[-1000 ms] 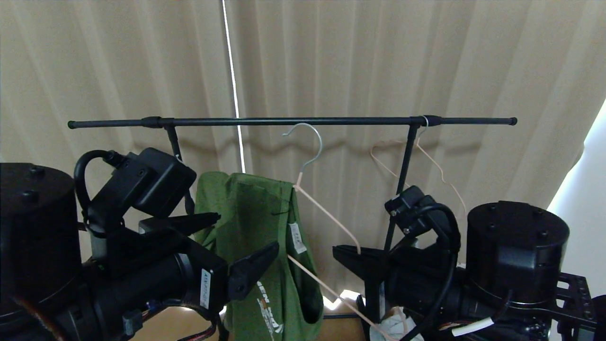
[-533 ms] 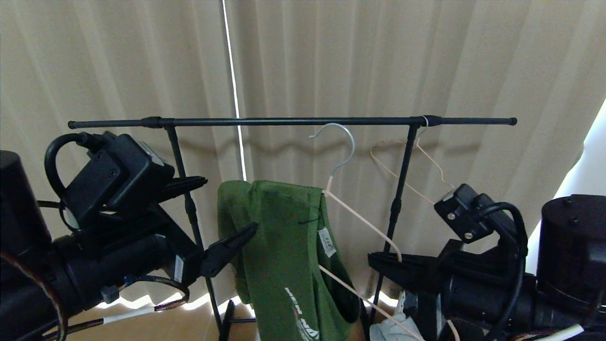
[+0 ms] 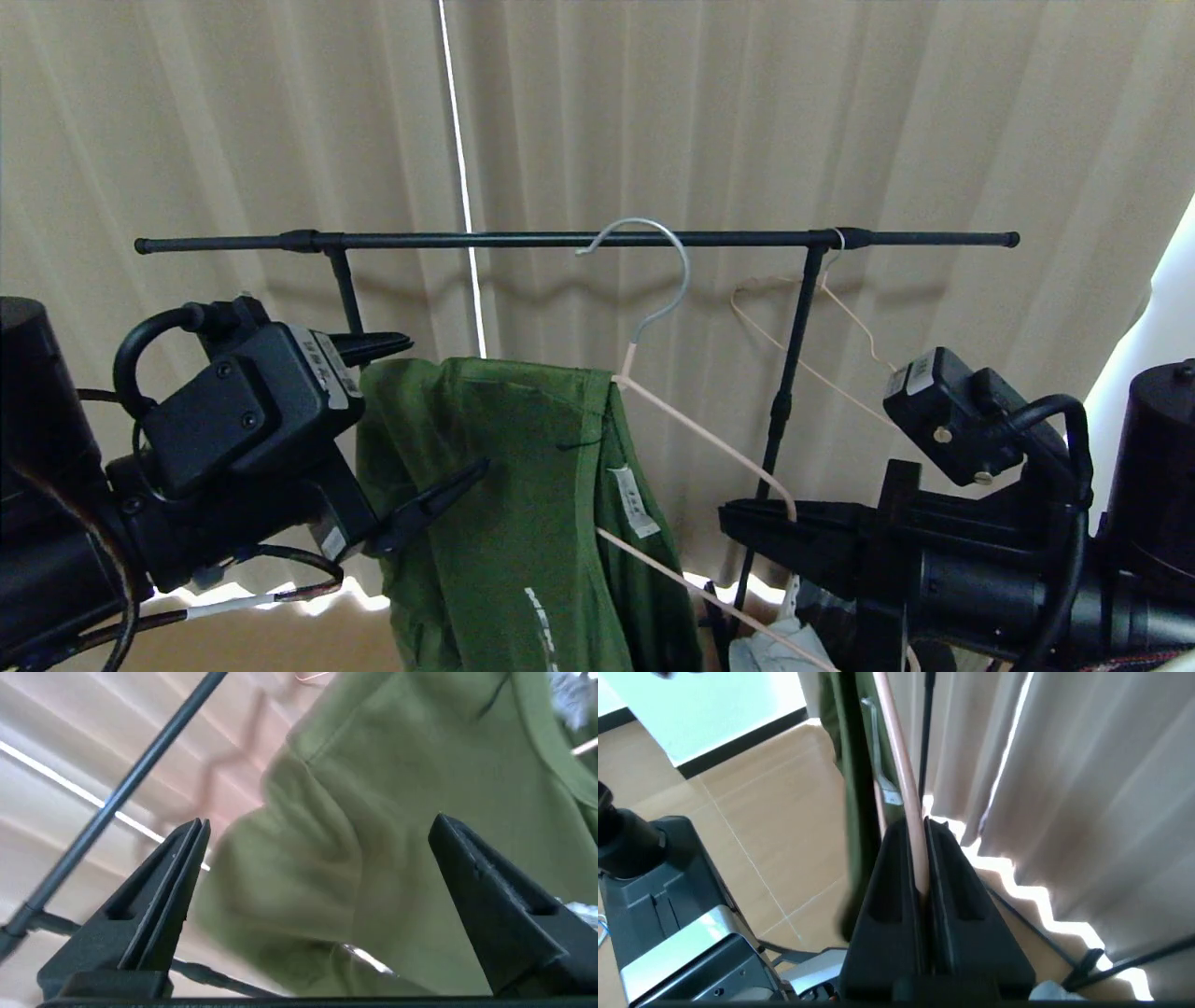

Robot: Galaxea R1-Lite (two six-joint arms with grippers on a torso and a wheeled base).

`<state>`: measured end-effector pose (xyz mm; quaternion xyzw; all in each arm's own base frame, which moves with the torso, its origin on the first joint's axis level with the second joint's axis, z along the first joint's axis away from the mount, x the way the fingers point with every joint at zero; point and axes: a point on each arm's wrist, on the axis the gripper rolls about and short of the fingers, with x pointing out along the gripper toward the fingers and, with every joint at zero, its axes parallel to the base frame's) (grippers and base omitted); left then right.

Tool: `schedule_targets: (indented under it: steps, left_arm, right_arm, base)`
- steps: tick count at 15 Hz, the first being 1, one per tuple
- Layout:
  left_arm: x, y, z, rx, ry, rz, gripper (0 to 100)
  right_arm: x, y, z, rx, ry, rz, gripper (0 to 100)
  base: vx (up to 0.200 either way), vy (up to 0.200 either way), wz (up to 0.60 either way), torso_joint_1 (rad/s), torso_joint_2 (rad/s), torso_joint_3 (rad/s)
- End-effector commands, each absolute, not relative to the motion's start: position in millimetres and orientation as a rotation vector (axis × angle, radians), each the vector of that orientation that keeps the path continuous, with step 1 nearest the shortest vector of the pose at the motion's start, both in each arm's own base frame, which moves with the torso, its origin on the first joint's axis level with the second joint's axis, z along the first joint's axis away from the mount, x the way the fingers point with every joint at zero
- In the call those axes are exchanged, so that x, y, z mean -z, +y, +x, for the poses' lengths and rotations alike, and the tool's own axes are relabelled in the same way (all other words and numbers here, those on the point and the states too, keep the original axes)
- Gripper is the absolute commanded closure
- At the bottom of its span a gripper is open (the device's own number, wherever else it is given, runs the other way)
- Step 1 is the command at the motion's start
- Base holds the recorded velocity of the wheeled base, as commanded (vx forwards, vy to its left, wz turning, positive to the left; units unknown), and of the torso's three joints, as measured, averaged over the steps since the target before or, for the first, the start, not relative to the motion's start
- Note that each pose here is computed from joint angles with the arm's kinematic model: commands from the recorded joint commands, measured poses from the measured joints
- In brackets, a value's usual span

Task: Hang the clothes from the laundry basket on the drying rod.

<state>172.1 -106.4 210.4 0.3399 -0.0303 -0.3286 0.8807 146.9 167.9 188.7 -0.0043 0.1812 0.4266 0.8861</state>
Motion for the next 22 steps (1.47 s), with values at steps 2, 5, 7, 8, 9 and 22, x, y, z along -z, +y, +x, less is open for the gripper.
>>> schedule_targets:
  steps: [2, 5, 7, 8, 9, 22]
  left_arm:
    - [-214, -115, 187, 0.681, -0.071, 0.718, 0]
    - [-211, -122, 199, 0.665, -0.107, 0.709, 0]
    - [-207, -122, 201, 0.665, -0.102, 0.709, 0]
    - [-206, -122, 201, 0.666, -0.1, 0.712, 0]
    - [-205, -122, 200, 0.667, -0.097, 0.712, 0]
    - [-199, -120, 196, 0.671, -0.074, 0.713, 100]
  right_arm:
    - [-185, 173, 148, -0.899, 0.39, -0.027, 100]
    - [-184, 176, 143, -0.939, 0.395, -0.032, 100]
    - [-184, 176, 143, -0.95, 0.394, -0.029, 100]
    - [-184, 176, 142, -0.95, 0.394, -0.029, 100]
    - [-184, 176, 142, -0.95, 0.394, -0.029, 100]
    - [-183, 174, 141, -0.952, 0.387, -0.047, 0]
  base:
    - [0.0, 0.0, 0.0, 0.0, 0.0, 0.0]
    - [0.0, 0.0, 0.0, 0.0, 0.0, 0.0]
    - [0.0, 0.0, 0.0, 0.0, 0.0, 0.0]
    - [0.0, 0.0, 0.0, 0.0, 0.0, 0.0]
    - [0.0, 0.0, 0.0, 0.0, 0.0, 0.0]
    - [0.0, 0.0, 0.0, 0.0, 0.0, 0.0]
